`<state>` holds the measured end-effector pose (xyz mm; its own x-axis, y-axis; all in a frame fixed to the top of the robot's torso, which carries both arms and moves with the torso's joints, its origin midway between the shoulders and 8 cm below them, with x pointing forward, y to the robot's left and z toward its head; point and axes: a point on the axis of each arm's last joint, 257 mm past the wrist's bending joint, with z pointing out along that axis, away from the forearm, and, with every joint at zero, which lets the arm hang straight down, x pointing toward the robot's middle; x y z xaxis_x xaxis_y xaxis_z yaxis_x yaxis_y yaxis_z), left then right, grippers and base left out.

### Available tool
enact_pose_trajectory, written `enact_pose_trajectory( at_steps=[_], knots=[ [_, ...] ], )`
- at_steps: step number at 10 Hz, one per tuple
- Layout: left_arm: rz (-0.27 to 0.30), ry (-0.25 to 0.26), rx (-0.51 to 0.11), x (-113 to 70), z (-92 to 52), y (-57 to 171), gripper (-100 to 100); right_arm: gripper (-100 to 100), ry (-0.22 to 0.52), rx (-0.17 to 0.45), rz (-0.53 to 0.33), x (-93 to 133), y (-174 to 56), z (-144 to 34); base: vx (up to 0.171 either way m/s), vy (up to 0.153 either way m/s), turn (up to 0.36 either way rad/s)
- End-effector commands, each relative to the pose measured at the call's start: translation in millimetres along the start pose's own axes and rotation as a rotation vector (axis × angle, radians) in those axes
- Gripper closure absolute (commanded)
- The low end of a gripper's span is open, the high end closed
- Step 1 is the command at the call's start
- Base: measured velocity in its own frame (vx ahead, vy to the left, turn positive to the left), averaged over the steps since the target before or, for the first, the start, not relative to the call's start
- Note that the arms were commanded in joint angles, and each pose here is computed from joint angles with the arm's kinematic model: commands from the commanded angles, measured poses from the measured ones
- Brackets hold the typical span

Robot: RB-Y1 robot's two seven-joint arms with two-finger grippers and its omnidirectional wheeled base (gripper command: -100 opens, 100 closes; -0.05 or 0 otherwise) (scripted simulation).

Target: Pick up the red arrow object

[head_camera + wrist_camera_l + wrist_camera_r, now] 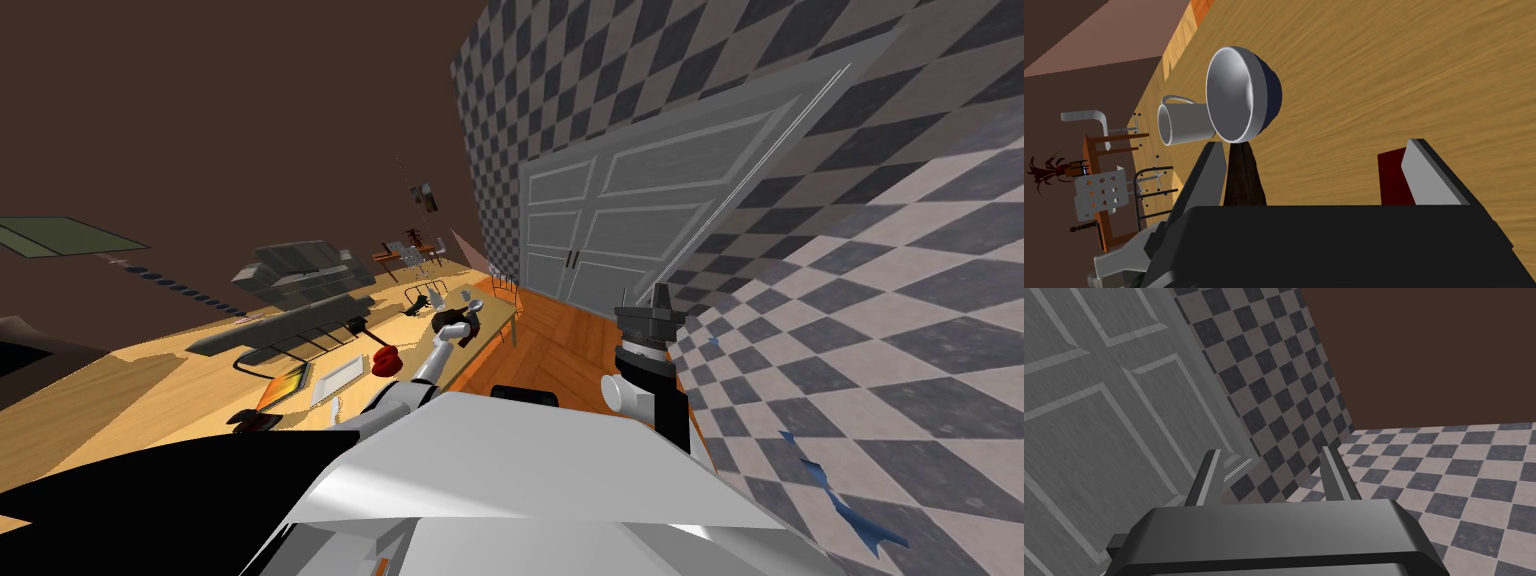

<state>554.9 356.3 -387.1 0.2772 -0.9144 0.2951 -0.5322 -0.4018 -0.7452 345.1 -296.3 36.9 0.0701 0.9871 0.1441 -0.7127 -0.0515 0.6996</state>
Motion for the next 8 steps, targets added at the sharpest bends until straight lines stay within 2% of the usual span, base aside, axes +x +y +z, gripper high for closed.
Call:
enact_pose_trajectory(
  at_steps=[1, 2, 3, 4, 5, 6, 7, 8],
  knots=[
    [-0.008, -0.01, -0.025, -5.6, 2.7, 6.1, -100, 0, 0.0, 0.0, 0.0, 0.0, 0.0, 0.0, 0.009, 0.001, -0.003],
    [-0.044, -0.027, -0.079, -10.0, 6.1, 12.7, -100, 0, 0.0, 0.0, 0.0, 0.0, 0.0, 0.0, 0.014, 0.002, 0.042],
    [-0.047, -0.036, -0.093, -13.9, 6.6, 18.5, -100, 0, 0.0, 0.0, 0.0, 0.0, 0.0, 0.0, 0.015, 0.003, 0.027],
    [-0.083, -0.049, -0.131, -16.5, 9.2, 21.5, -100, 0, 0.0, 0.0, 0.0, 0.0, 0.0, 0.0, 0.02, 0.007, 0.049],
    [-0.086, -0.061, -0.159, -21.2, 8.8, 31.0, -100, 0, 0.0, 0.0, 0.0, 0.0, 0.0, 0.0, 0.023, 0.002, 0.022],
    [-0.086, -0.061, -0.159, -21.2, 8.8, 31.0, -100, 0, 0.0, 0.0, 0.0, 0.0, 0.0, 0.0, 0.011, -0.001, -0.004],
    [-0.124, -0.081, -0.213, -25.0, 9.5, 38.9, -100, 0, 0.0, 0.0, 0.0, 0.0, 0.0, 0.0, 0.016, 0.004, 0.045],
    [-0.126, -0.087, -0.223, -27.7, 9.4, 43.2, -100, 0, 0.0, 0.0, 0.0, 0.0, 0.0, 0.0, 0.018, 0.006, 0.023]
  ],
)
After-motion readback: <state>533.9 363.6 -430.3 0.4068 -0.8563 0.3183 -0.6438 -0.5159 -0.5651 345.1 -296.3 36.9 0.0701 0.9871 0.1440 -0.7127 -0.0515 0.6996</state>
